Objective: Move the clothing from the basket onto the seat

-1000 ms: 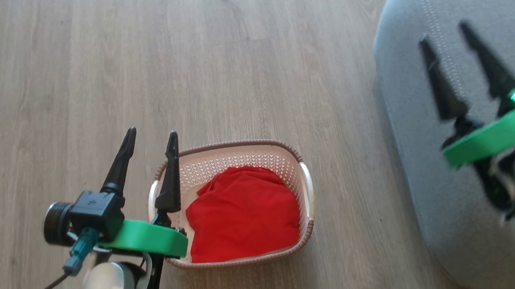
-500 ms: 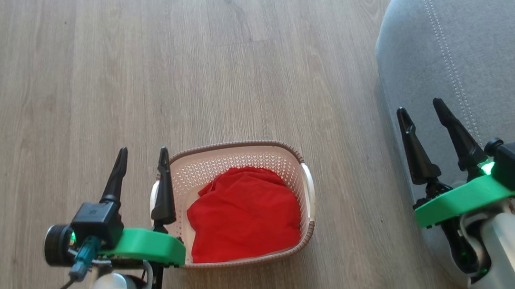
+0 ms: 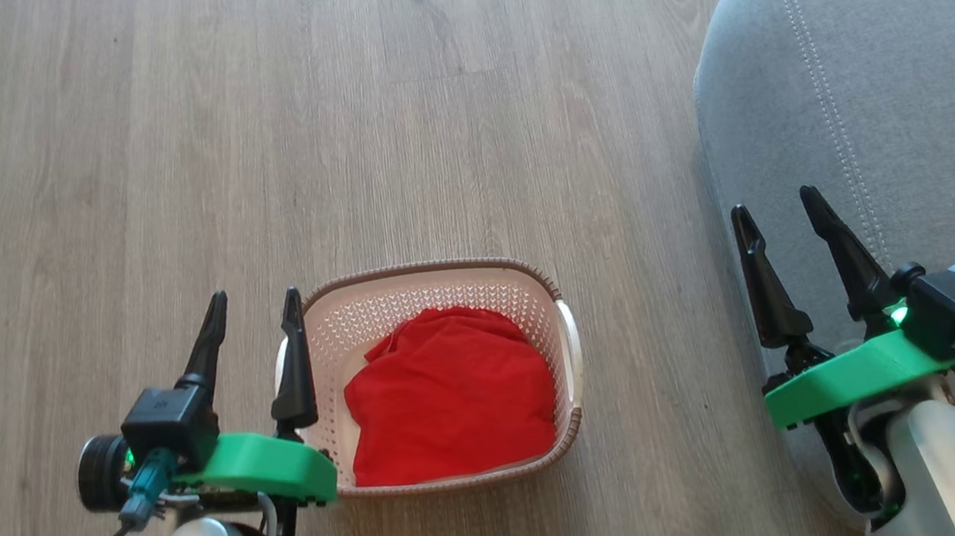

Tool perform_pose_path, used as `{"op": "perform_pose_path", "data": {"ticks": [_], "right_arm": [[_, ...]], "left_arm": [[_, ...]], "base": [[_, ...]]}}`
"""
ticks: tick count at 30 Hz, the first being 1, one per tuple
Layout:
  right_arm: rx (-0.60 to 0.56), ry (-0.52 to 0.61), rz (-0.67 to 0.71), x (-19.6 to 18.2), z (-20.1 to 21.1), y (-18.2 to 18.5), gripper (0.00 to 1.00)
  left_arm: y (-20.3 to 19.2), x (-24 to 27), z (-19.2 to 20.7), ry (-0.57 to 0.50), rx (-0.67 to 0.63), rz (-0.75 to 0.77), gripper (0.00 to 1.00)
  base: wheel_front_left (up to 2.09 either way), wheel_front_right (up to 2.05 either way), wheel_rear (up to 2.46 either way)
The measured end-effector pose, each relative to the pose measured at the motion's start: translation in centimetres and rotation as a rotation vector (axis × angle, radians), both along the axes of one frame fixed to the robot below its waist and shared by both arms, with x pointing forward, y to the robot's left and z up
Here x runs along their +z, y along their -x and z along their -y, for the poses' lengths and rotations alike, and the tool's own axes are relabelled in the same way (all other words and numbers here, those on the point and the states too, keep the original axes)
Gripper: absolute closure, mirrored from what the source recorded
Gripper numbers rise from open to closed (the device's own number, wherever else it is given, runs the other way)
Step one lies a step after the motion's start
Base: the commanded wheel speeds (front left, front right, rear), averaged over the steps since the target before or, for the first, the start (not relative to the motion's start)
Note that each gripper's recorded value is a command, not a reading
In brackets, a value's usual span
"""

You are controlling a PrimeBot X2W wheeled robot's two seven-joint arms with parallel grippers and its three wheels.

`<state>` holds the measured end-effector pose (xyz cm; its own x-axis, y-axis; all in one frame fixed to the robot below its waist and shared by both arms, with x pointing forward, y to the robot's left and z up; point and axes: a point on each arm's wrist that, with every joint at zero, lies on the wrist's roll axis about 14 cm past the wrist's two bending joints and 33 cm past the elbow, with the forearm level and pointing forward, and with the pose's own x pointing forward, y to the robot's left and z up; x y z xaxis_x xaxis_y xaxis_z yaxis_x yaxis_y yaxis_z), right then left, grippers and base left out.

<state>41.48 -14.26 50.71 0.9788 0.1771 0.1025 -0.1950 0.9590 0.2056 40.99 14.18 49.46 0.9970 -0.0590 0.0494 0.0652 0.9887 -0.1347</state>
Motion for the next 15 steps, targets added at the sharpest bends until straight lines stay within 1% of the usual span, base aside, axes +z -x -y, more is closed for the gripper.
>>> {"op": "perform_pose_path", "data": {"ticks": [15], "right_arm": [[0.006, -0.007, 0.009, 0.25, -0.31, -0.23, 0.00]], "left_arm": [[0.13, -0.11, -0.30, -0.002, 0.008, -0.004, 0.00]], "base": [[0.00, 0.00, 0.00]]}}
